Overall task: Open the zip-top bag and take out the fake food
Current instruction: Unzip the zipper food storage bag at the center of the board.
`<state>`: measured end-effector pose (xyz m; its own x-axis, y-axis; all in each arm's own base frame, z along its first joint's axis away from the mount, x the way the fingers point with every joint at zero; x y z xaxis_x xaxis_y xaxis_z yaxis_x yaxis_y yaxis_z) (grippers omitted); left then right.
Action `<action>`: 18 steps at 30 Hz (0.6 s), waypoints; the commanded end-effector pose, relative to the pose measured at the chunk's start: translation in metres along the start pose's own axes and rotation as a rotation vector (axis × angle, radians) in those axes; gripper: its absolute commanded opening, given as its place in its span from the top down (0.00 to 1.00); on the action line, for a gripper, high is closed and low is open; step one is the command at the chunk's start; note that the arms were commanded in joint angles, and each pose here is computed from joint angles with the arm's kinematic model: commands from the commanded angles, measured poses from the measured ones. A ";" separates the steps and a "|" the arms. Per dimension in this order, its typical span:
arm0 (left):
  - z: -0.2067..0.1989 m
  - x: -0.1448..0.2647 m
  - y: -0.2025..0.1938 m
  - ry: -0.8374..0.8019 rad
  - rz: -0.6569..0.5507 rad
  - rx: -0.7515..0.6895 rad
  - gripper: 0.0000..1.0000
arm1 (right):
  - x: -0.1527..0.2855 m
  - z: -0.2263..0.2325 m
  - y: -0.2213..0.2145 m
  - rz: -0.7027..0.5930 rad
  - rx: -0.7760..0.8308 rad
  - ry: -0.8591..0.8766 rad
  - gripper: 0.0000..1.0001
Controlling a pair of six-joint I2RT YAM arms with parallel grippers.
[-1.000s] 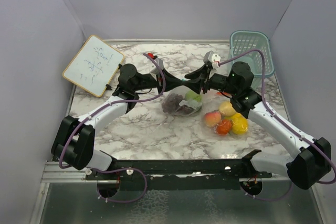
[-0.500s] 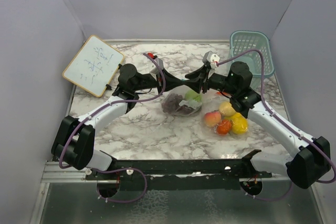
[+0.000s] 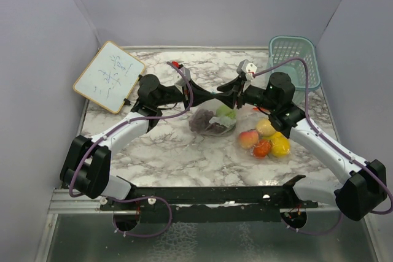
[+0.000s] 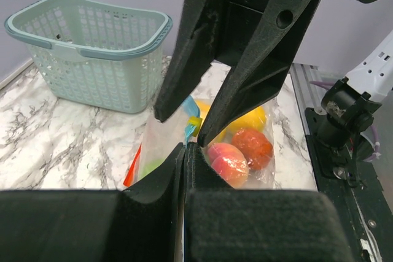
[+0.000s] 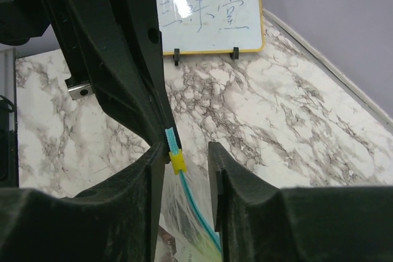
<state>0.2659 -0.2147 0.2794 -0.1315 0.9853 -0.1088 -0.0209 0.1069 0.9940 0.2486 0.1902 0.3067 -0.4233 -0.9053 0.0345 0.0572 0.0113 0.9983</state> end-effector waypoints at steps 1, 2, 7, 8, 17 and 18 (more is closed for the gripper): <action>0.001 0.000 0.014 0.010 -0.040 -0.051 1.00 | -0.001 -0.002 -0.008 0.033 -0.014 -0.032 0.70; 0.002 0.000 0.013 0.014 -0.037 -0.048 1.00 | -0.001 -0.002 -0.007 0.030 -0.014 -0.032 0.71; 0.003 0.000 0.010 0.015 -0.032 -0.041 1.00 | 0.000 -0.001 -0.005 0.027 -0.013 -0.034 0.75; 0.003 0.000 0.010 0.013 -0.033 -0.040 1.00 | 0.000 -0.001 -0.005 0.027 -0.013 -0.031 0.80; 0.011 0.005 0.015 0.178 -0.083 -0.020 1.00 | 0.001 -0.001 -0.006 0.030 -0.014 -0.041 0.98; 0.012 0.008 0.017 0.201 -0.099 -0.022 1.00 | 0.001 -0.001 -0.006 0.030 -0.015 -0.042 0.98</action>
<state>0.2716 -0.2121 0.2795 -0.2016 0.9723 -0.1178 -0.0060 0.1191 0.9929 0.2488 0.1897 0.3050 -0.4360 -0.8988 0.0447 0.0690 0.0161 0.9975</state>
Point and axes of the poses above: each gripper's point midway between its finger pads, its own x axis back along the fingers, its own z axis along the line the jaws close on, y = z × x, the point moved 10 cm from there along x, back along the fingers, and after that the axes turned 6 degrees about -x, right-handed, at the moved point
